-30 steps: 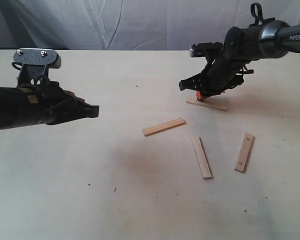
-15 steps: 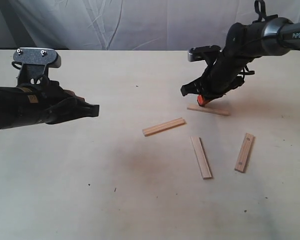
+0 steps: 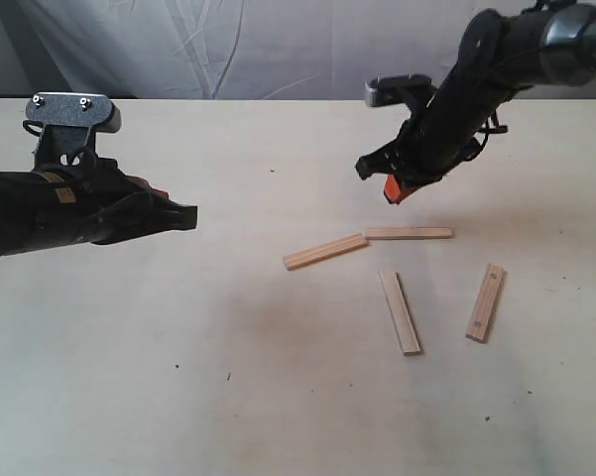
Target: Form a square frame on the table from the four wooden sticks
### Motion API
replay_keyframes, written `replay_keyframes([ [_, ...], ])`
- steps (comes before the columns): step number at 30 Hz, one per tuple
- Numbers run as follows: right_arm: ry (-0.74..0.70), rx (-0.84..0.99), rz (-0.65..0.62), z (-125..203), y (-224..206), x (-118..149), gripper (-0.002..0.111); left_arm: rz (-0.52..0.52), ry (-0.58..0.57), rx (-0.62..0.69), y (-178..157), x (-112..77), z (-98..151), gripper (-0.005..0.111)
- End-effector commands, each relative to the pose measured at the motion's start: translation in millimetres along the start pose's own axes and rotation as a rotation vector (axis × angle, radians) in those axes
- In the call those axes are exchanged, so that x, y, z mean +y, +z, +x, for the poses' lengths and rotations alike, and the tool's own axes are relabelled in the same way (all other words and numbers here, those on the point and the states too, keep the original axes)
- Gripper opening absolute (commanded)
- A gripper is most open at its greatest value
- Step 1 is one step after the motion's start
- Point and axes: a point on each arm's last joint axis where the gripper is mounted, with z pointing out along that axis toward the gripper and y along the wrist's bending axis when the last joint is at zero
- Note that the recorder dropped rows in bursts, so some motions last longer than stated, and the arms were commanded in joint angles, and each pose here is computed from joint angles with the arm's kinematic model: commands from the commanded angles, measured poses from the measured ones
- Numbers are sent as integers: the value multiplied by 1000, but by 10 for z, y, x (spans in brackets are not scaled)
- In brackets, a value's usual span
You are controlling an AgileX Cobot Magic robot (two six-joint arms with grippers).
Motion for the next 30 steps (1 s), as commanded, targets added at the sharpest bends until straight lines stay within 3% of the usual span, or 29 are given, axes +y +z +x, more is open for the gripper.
replay_keyframes([
  [1, 73, -48, 13, 40, -411, 87, -1, 11, -8, -27, -63, -27, -58, 0],
  [7, 156, -31, 141, 566, -585, 92, -1, 35, -6, -52, -399, -64, -169, 0],
  [11, 299, -14, 233, 859, -583, 47, 1, 38, 60, -26, -641, -70, -176, 0],
  [14, 394, 28, 282, 1021, -505, 6, 16, 14, 153, 16, -746, -47, -144, 0],
  [17, 428, 33, 283, 1108, -438, 2, 37, 26, 124, -10, -790, -59, -169, 0],
  [20, 518, 17, 281, 1183, -374, -1, 48, 36, 92, -34, -795, -69, -191, 0],
  [30, 618, 32, 289, 1360, -81, -55, 43, 53, 46, -96, -799, -85, -248, 0],
])
